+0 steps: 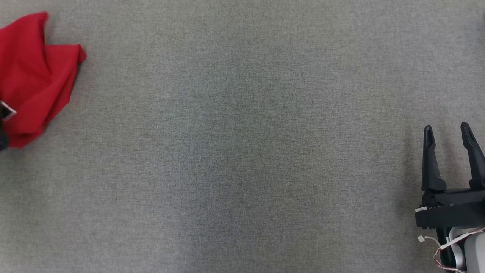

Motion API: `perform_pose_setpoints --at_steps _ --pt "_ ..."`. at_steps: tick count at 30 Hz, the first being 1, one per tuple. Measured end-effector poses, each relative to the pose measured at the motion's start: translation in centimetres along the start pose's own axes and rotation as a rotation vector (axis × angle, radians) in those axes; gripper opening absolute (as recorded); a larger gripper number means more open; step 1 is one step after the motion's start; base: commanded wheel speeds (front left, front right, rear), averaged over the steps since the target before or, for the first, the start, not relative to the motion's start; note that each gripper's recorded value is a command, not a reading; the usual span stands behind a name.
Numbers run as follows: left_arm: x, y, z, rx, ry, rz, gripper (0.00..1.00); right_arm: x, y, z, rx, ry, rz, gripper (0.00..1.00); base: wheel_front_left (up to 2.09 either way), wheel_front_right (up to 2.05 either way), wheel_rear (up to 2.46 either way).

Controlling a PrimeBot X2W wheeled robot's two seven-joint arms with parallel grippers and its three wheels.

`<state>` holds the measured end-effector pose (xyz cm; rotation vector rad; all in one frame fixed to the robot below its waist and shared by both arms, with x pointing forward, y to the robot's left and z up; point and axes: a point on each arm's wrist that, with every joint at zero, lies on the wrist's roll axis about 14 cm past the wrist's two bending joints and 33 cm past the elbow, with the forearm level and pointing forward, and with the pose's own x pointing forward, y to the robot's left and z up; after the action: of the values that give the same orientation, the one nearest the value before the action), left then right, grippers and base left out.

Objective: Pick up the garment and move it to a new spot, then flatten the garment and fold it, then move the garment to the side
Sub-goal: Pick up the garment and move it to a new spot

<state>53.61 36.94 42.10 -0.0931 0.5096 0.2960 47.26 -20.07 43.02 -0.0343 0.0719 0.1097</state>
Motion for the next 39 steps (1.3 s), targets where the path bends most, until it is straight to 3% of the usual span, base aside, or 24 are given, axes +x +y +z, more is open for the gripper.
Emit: perform_pose_setpoints --at_steps 6,7,8,9,10,18,26,33,39 --pt "-0.3 0.2 -4.4 -0.04 0.204 0.007 1.0 0.1 0.2 0.1 0.0 -0.002 0.005 1.0 0.0 0.0 0.0" --pt "-0.3 0.1 -4.5 -0.042 0.208 0.006 0.87 0.2 0.2 0.2 0.0 -0.003 0.006 1.0 0.0 0.0 0.0" --pt "-0.3 0.1 -4.5 -0.042 0.208 0.006 0.62 0.2 0.2 0.2 0.0 -0.003 0.006 1.0 0.0 0.0 0.0" --pt "-0.3 0.1 -4.5 -0.038 0.211 0.006 0.19 0.2 0.2 0.2 -0.001 -0.002 0.007 1.0 0.0 0.0 0.0" --pt "-0.4 0.1 -4.6 -0.032 0.214 0.005 0.0 0.2 0.3 0.2 -0.003 -0.003 0.009 1.0 0.0 0.0 0.0" --pt "-1.2 0.3 -0.8 0.023 0.048 -0.006 0.0 -0.1 1.0 1.1 0.008 -0.019 0.021 1.0 0.0 0.0 0.0" --pt "-4.1 -1.6 9.4 0.089 -0.286 -0.065 0.0 -1.3 1.6 2.7 0.048 -0.053 0.015 1.0 0.0 0.0 0.0" --pt "-9.1 -6.8 19.1 0.176 -0.577 -0.191 0.0 -3.1 1.5 4.0 0.094 -0.079 -0.016 1.0 0.0 0.0 0.0" --pt "-14.0 -15.0 24.7 0.223 -0.76 -0.38 0.0 -5.3 0.1 4.8 0.124 -0.1 -0.083 1.0 0.0 0.0 0.0"
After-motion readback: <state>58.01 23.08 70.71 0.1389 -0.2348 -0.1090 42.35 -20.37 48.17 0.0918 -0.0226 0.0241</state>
